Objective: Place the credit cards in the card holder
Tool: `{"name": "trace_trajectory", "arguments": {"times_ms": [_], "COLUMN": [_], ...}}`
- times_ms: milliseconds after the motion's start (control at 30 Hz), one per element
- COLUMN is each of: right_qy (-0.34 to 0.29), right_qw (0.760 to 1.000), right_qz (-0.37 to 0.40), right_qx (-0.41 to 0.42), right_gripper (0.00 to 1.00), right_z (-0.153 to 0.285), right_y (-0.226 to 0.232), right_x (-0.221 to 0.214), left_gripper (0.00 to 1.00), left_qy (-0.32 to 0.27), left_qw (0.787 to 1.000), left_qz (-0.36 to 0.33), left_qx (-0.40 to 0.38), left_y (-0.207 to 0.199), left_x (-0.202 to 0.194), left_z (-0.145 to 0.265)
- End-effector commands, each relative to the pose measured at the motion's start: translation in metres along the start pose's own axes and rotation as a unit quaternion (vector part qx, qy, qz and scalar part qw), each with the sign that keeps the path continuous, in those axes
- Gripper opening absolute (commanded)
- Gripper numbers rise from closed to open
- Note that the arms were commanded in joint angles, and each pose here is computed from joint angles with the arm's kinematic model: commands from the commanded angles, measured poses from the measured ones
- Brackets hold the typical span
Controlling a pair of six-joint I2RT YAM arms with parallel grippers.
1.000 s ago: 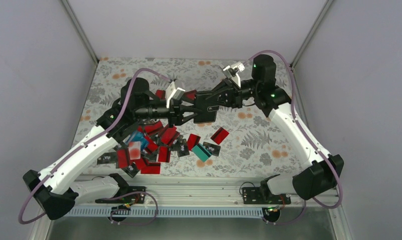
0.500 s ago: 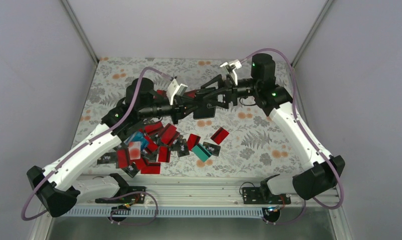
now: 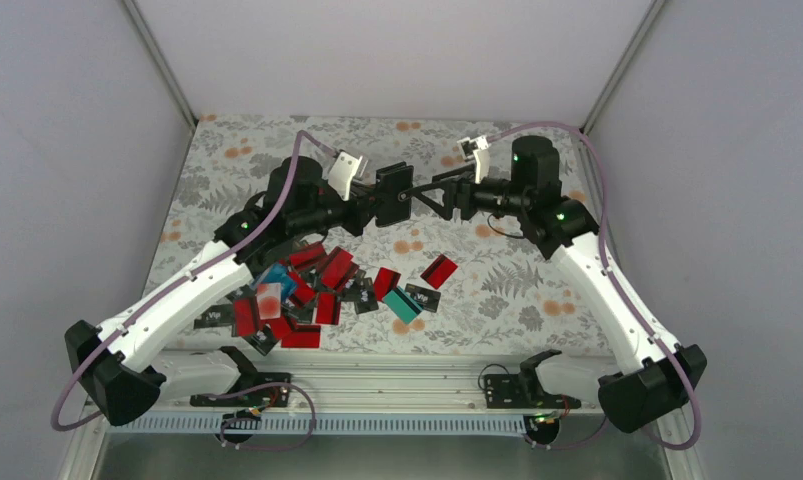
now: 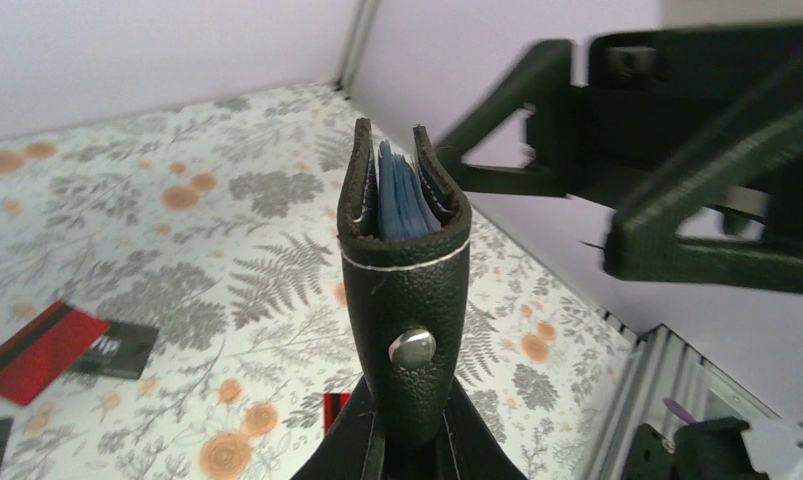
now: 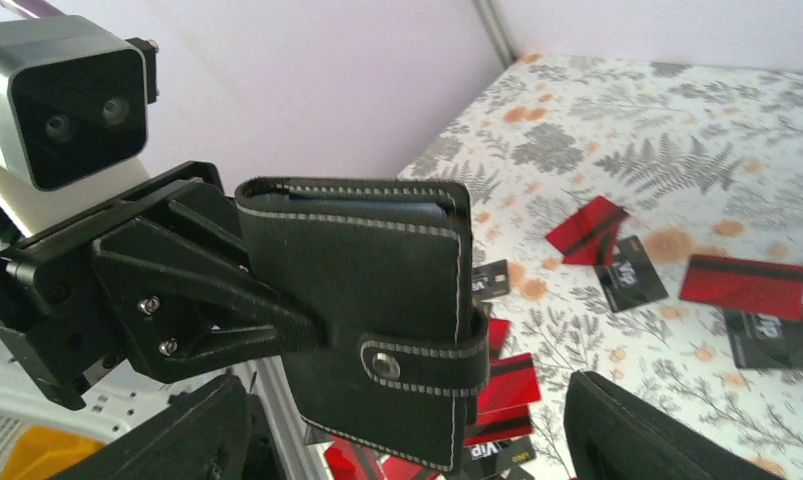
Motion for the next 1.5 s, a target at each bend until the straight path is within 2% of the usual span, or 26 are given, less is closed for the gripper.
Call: {"name": "trace_trajectory", "arguments": {"times_ms": [0,267,500,933,1467], "right_qy": [-0.017,-0.008,0.017,0.071,0.089], "right_qw": [0.996,0.985,0.982,0.979,0.968], "right_qz": [-0.059,-0.125,-0.146,-0.155,-0.156], "right_qx": [-0.057,-0.117,-0.12,-0.108,-0.177], "right_gripper": [0.77,0.68,0.61,0.54,0.51], "right_z": [0.001,-0.011,-0.037,-0.09,-0.106], "right_y": [-0.022,-0.057,-0.073,-0.088,-0.115], "right_x": [-0.015,-0.048,-0.056,-0.067,-0.076], "left_gripper": [0.02,0.02,0.02,0.02,0.02], "left_qy": [0.015,0.031,0.052,0.061,0.05], "left_qw": [0.997,0.99,0.987,0.987,0.99], "left_qz": [0.05,0.098,0.108,0.112,0.113], "left_qx": [0.055,0.096,0.109,0.1,0.073], "left_y": [0.02,0.042,0.054,0.054,0.044], "left_x": [-0.014,-0.046,-0.064,-0.065,-0.053], "left_z": [-0.011,-0.038,-0.061,-0.073,-0.069]}}
Point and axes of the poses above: each gripper's point midway between its finger pads, its own z axis back along the fingers, its own y axis along the line the jaws close on, x = y × z, the point moved 3 cm from there along z, back along the fingers, and after that the axes turned 8 degrees about -z, right-handed, at the moved point
